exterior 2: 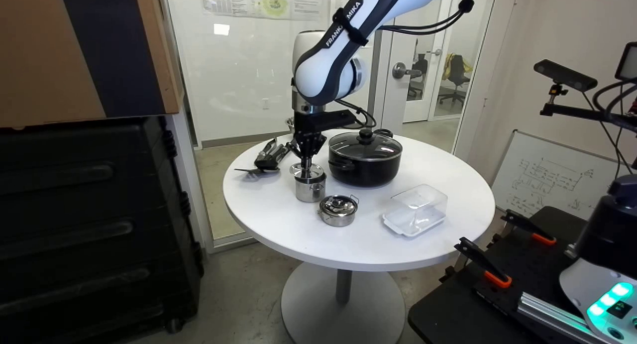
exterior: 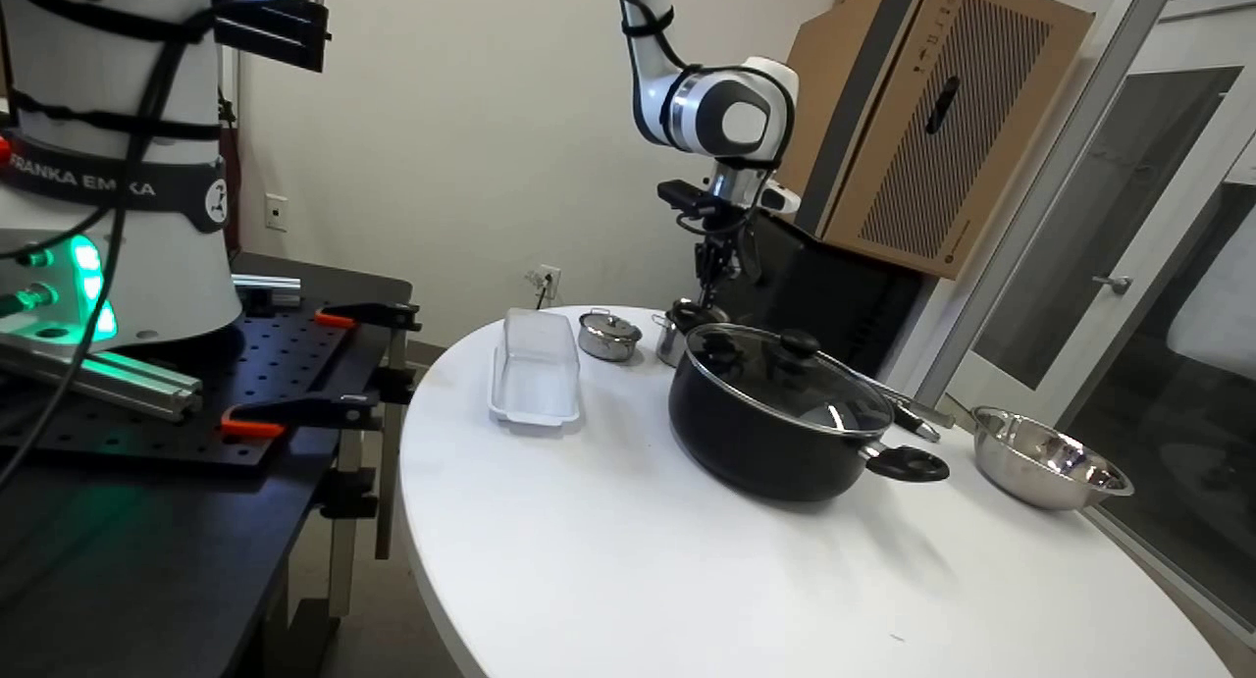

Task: Take the silver lid from the table and put it on the silver pot

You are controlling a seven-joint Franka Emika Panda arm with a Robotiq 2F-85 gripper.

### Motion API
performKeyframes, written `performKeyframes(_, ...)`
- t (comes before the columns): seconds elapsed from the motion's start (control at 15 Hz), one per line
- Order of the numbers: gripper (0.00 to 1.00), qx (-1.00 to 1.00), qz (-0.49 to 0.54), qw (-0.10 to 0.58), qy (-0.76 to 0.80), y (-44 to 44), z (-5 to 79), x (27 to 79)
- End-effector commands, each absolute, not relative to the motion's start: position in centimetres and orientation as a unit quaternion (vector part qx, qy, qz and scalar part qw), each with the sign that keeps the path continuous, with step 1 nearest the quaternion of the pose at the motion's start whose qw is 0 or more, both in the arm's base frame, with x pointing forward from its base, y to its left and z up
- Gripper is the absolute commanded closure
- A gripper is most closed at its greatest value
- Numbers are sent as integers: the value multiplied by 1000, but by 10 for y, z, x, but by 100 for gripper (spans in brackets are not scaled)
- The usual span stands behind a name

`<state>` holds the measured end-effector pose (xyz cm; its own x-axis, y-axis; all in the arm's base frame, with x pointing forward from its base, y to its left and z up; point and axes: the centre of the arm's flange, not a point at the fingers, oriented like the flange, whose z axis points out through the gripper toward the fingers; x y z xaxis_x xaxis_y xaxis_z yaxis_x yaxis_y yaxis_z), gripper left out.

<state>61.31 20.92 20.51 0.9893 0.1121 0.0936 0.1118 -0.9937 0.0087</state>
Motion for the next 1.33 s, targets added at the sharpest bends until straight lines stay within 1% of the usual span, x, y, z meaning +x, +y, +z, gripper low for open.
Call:
performKeyframes(0.0,100,998,44,15,50,213,201,617)
performKeyframes(1.27,100,999,34,22,36,206,191,616)
